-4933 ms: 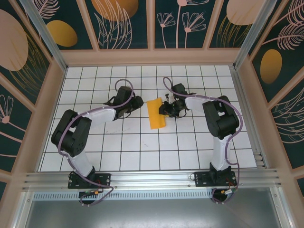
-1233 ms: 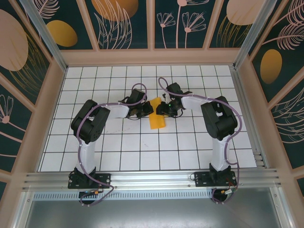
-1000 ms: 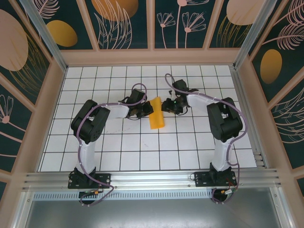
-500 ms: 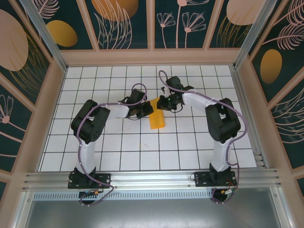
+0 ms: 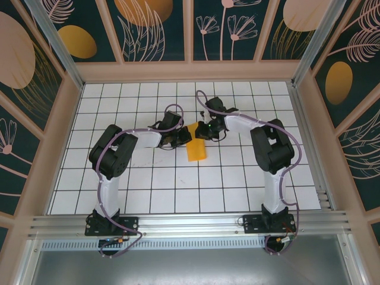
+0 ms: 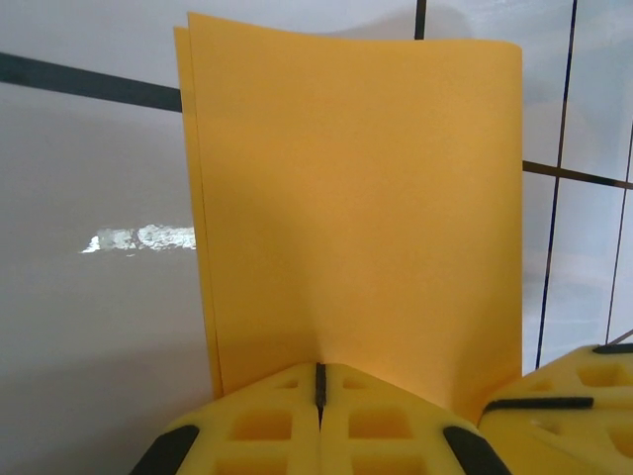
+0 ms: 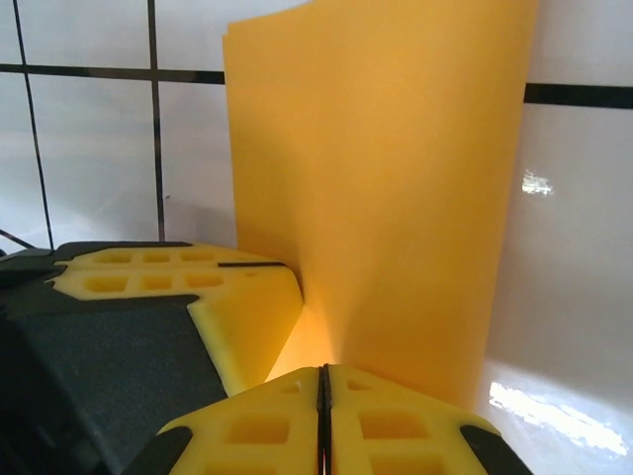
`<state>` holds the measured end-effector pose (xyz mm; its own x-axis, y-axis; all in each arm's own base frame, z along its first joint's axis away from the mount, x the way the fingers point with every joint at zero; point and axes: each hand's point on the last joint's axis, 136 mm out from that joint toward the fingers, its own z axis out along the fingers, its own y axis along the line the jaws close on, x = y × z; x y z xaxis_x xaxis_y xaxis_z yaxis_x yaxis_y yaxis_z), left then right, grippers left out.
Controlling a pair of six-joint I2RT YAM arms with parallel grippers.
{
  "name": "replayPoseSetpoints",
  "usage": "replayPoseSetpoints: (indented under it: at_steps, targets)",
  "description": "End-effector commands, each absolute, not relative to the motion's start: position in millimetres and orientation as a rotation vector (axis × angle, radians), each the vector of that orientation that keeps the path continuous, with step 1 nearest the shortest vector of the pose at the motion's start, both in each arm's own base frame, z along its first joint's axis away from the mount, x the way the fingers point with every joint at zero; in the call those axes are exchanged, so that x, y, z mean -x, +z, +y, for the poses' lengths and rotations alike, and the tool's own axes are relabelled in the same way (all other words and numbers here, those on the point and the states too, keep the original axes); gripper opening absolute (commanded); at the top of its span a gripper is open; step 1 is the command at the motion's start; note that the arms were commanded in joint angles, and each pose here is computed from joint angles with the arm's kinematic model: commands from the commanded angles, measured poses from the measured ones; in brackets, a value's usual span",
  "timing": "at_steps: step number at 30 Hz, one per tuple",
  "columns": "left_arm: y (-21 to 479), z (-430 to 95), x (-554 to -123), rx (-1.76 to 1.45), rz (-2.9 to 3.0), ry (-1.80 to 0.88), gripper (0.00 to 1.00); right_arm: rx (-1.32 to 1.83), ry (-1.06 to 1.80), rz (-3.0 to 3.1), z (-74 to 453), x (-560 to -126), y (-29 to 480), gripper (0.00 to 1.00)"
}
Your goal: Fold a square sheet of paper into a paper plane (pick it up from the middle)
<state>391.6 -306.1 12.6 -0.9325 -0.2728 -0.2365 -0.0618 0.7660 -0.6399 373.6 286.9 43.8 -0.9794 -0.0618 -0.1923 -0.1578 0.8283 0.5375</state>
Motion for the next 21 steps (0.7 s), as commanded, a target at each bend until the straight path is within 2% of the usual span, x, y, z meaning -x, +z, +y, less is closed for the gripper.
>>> replayPoseSetpoints:
  at_steps: [1, 16, 21]
  targets:
    - [-66.3, -264.5, -351.7, 0.36, 2.87, -0.65, 0.07, 0.131, 0.82, 2.889, 281.8, -372.5, 28.7, 0.1]
    - [-75.2, -256.6, -344.0, 0.389, 2.897, -0.604, 0.06, 0.083, 0.729, 2.948, 249.1, -359.1, -9.6, 0.1]
    - [-74.8, -257.0, -344.5, 0.39, 2.896, -0.608, 0.06, 0.129, 0.809, 2.873, 256.2, -366.1, 18.4, 0.1]
